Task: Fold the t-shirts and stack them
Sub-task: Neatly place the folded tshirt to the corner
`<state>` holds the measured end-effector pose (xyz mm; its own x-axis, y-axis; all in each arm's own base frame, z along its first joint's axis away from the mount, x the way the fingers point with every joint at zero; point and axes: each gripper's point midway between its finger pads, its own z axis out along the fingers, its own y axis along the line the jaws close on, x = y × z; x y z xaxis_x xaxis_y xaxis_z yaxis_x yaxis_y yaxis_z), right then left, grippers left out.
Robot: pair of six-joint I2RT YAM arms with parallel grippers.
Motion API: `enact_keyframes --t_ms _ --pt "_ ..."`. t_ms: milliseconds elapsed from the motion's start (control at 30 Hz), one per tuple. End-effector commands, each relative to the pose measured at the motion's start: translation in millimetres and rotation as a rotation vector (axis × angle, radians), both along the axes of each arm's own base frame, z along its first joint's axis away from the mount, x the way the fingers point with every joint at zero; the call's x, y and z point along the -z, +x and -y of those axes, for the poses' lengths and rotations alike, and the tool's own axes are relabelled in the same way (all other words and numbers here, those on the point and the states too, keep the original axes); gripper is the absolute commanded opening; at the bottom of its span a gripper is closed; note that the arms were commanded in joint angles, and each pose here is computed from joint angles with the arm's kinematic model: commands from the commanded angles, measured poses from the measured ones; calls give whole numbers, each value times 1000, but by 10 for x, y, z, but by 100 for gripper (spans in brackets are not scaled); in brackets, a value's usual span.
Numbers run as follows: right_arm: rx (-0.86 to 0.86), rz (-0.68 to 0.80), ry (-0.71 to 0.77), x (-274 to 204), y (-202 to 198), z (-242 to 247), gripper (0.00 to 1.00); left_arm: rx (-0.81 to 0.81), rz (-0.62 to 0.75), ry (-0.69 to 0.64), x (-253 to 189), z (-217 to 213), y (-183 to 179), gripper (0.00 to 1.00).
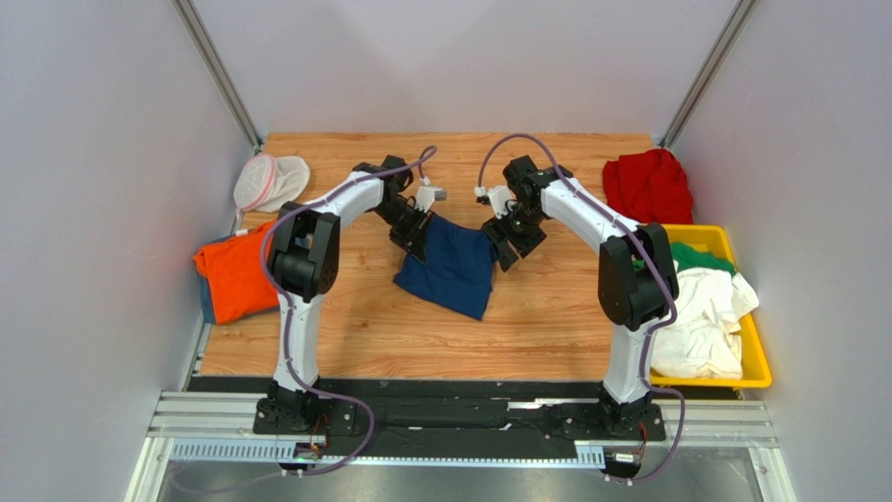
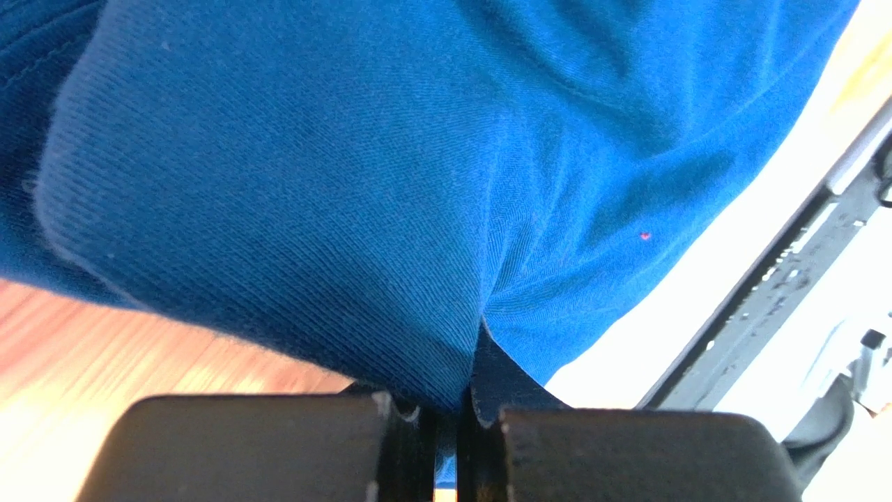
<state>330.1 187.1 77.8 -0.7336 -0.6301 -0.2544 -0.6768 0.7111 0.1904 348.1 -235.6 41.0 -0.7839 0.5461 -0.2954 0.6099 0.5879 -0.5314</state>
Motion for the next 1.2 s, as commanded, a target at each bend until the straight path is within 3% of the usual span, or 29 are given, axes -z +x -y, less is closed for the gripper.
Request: enact_keyframes --t_ms 0,600,1167 --pt "-1 62 14 -129 51 43 64 12 111 36 -334 -190 48 0" --pt "-9 74 23 -168 -8 99 64 -91 283 387 -905 -1375 -144 0" --pt "-19 64 33 -130 -138 130 63 -253 335 681 -1255 -2973 -414 0"
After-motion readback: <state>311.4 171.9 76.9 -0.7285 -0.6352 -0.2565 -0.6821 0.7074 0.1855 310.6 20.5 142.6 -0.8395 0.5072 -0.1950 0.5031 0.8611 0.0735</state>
